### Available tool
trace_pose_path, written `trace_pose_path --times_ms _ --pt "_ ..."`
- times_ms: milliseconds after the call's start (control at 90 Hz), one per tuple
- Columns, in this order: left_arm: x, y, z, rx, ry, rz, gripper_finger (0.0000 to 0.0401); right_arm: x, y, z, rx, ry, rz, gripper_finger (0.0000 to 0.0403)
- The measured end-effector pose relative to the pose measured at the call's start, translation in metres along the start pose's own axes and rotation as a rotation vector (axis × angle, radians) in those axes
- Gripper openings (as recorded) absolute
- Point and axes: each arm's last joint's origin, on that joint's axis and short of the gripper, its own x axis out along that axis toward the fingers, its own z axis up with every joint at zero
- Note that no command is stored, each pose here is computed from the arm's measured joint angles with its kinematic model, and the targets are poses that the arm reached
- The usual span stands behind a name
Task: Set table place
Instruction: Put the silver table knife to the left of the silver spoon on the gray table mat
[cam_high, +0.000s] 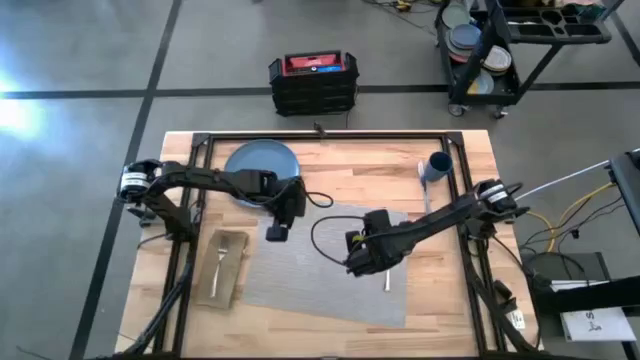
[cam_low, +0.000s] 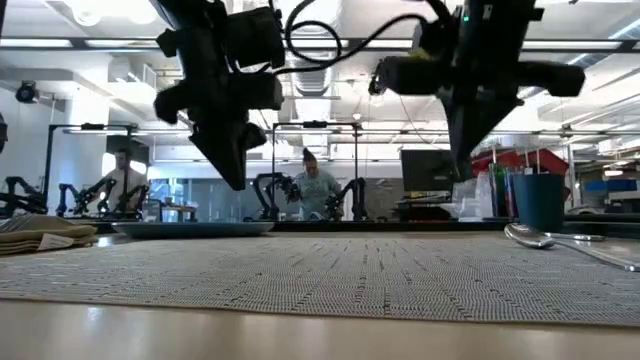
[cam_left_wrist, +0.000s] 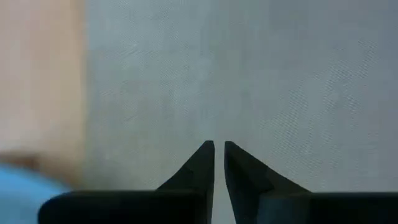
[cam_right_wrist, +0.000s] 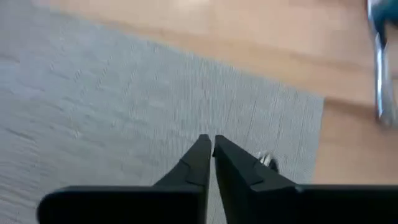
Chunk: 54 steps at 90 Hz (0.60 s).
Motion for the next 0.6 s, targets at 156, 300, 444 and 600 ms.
trace_pose_path --times_ms 156,300,444,600 --pt "0.003 0.0 -0.001 0.001 -0.017 -0.009 0.002 0.012 -0.016 0.026 -0.049 0.004 -0.135 0.0001" --pt "0.007 0.0 -0.004 -0.001 -0.025 -0.008 0.002 0.043 -0.029 0.052 -0.096 0.082 -0.262 0.0" --pt "0.011 0.0 -0.009 -0.023 -0.009 -0.011 0.002 0.079 -0.051 0.067 -0.104 0.168 -0.416 0.0" --pt "0.012 -0.001 -0.012 -0.03 0.011 -0.016 0.002 0.099 -0.081 0.072 -0.067 0.237 -0.482 0.0"
